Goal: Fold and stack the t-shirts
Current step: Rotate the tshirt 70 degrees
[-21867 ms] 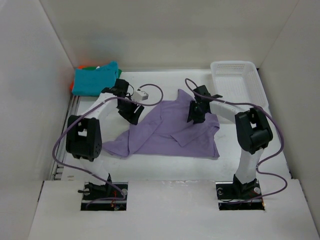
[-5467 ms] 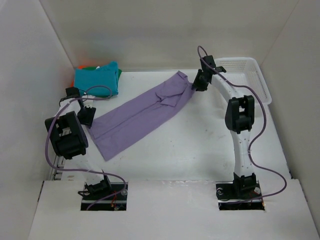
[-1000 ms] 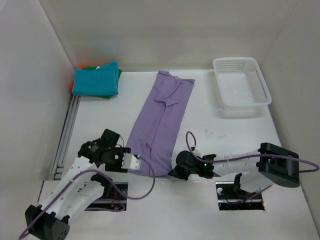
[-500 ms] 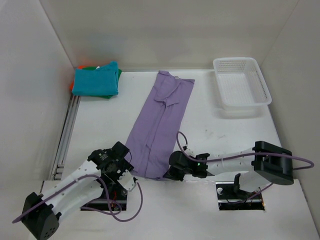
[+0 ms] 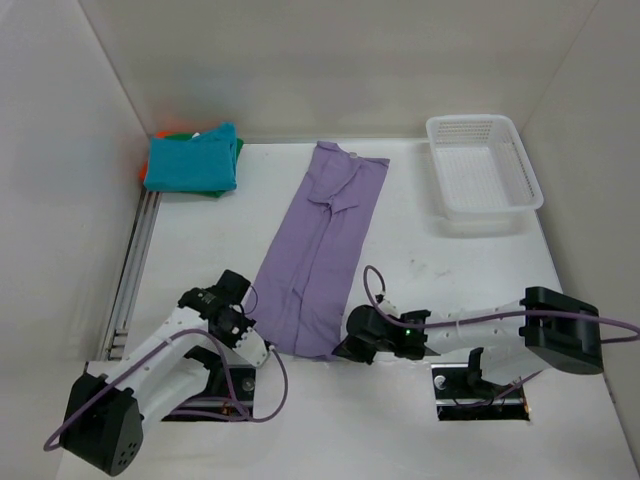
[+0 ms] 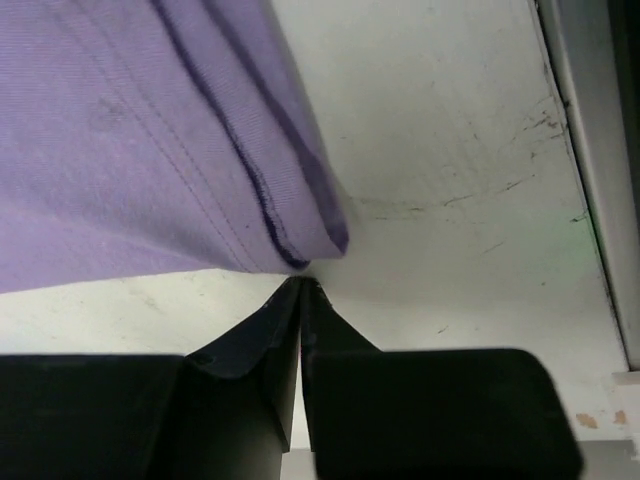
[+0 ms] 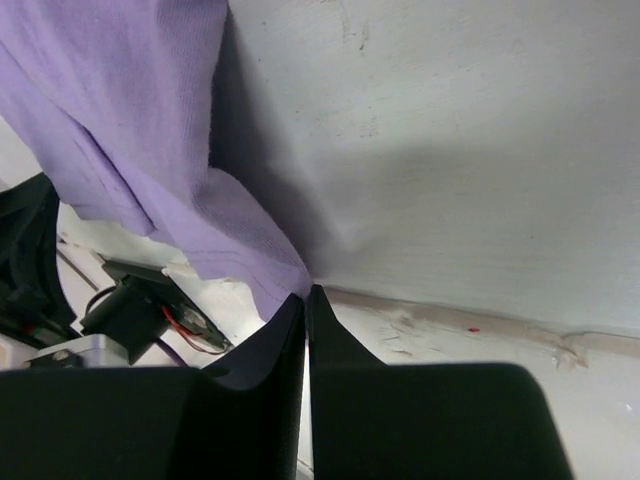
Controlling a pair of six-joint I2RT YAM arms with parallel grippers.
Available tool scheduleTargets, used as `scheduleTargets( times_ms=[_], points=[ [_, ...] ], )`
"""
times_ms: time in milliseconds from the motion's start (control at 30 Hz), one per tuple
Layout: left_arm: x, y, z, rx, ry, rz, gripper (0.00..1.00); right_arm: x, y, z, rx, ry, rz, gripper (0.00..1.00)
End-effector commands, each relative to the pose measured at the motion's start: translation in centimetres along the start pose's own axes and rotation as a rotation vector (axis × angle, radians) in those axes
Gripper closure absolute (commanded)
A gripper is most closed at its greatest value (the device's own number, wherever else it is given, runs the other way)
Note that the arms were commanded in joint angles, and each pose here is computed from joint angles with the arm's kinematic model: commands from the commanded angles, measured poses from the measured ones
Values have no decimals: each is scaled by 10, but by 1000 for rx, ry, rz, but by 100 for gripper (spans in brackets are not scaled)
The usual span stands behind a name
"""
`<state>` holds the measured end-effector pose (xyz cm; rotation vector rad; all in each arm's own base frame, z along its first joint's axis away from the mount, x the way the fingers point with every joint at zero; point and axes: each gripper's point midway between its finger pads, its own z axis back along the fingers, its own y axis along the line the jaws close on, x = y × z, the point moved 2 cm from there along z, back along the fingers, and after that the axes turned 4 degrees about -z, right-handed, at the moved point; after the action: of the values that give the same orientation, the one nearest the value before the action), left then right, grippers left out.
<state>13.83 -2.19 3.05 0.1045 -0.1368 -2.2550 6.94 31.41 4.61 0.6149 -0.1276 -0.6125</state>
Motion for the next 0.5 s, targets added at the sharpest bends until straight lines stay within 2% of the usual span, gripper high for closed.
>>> scheduleTargets(
  times_ms=[0, 133, 333, 467],
  points=[
    [15, 15, 13, 43, -125, 15, 99, -10, 17, 4, 36, 16, 25, 95],
    [22, 24, 31, 53, -199, 87, 100, -25, 27, 9, 56, 48, 52, 94],
    [22, 23, 34, 52, -222, 104, 98, -38, 32, 8, 59, 67, 61, 93],
    [14, 11, 22, 0, -143, -28, 70, -40, 29, 3, 42, 71, 71, 90]
  ],
)
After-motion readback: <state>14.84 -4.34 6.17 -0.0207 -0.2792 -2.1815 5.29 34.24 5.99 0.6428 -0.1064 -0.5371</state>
